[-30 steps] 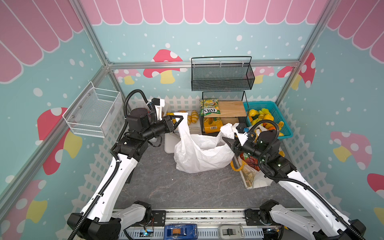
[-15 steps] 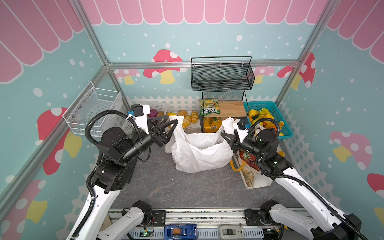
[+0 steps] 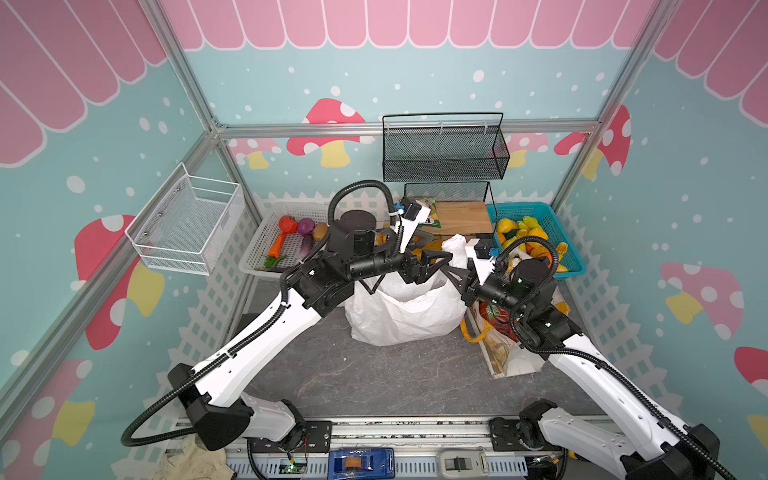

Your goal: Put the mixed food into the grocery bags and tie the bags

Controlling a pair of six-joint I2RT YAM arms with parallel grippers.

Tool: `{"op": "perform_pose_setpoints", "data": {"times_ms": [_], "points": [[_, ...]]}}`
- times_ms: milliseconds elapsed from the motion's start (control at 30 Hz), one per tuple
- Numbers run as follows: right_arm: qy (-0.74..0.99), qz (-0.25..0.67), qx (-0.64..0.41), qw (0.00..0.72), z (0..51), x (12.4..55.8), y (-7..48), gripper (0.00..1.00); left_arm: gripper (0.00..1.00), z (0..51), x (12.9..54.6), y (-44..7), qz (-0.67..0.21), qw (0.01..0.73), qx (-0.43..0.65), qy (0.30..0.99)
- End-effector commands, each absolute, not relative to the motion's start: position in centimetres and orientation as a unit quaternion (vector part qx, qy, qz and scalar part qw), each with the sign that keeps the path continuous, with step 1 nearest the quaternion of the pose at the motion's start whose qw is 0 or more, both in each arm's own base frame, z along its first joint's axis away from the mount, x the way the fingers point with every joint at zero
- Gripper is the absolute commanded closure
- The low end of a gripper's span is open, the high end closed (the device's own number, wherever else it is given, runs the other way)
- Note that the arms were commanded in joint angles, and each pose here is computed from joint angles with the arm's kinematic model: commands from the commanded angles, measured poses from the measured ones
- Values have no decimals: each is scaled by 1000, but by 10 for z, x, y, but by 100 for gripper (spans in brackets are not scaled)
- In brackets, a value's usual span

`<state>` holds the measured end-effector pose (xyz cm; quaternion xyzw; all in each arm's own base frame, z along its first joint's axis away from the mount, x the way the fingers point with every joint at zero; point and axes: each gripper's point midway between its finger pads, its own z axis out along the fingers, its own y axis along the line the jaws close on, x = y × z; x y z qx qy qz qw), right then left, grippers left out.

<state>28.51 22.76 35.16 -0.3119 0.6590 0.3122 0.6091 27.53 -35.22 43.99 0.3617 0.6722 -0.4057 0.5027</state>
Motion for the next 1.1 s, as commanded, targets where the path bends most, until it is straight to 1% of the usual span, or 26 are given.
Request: {"op": "perform_pose_setpoints", "data": {"times_ms": [0,67,167,233,333,400,433,467,500,533,567,633,667,700,833,933,1067], "points": [[646,317,-313,620,358,281,225,83,25,448,269,-360,-407,496,398,656],[645,318,-313,620,359,280,225,83,25,442,274,-366,-406,487,401,661],[644,320,-315,620,360,280,226,84,31,438,281,-374,-407,482,405,663],[644,321,-314,620,360,280,226,84,37,438,281,-380,-418,473,410,658],[644,320,-312,621,360,281,226,84,50,437,281,-388,-433,460,414,656],[646,317,-310,621,360,281,225,83,63,435,284,-391,-435,456,411,658],[646,315,-307,624,361,282,223,80,70,435,284,-391,-436,455,409,660],[648,310,-302,627,360,282,221,72,75,436,284,-391,-438,454,404,662],[649,301,-295,633,361,282,217,60,78,438,285,-390,-440,454,396,666],[650,293,-290,639,360,282,213,49,82,439,287,-388,-440,454,387,671],[650,281,-283,647,359,282,208,42,86,441,288,-387,-444,454,372,678],[650,266,-272,658,353,282,203,35,94,444,289,-384,-452,451,348,687],[650,261,-266,662,351,282,202,30,97,446,288,-384,-459,448,339,688],[650,254,-259,667,349,283,203,22,100,446,288,-384,-465,443,330,691],[637,227,-242,696,357,286,214,13,100,446,287,-382,-481,428,304,702],[637,190,-195,721,366,298,215,12,100,443,287,-379,-483,421,286,712],[629,168,-136,747,376,310,205,11,100,442,285,-375,-493,413,263,719]]}}
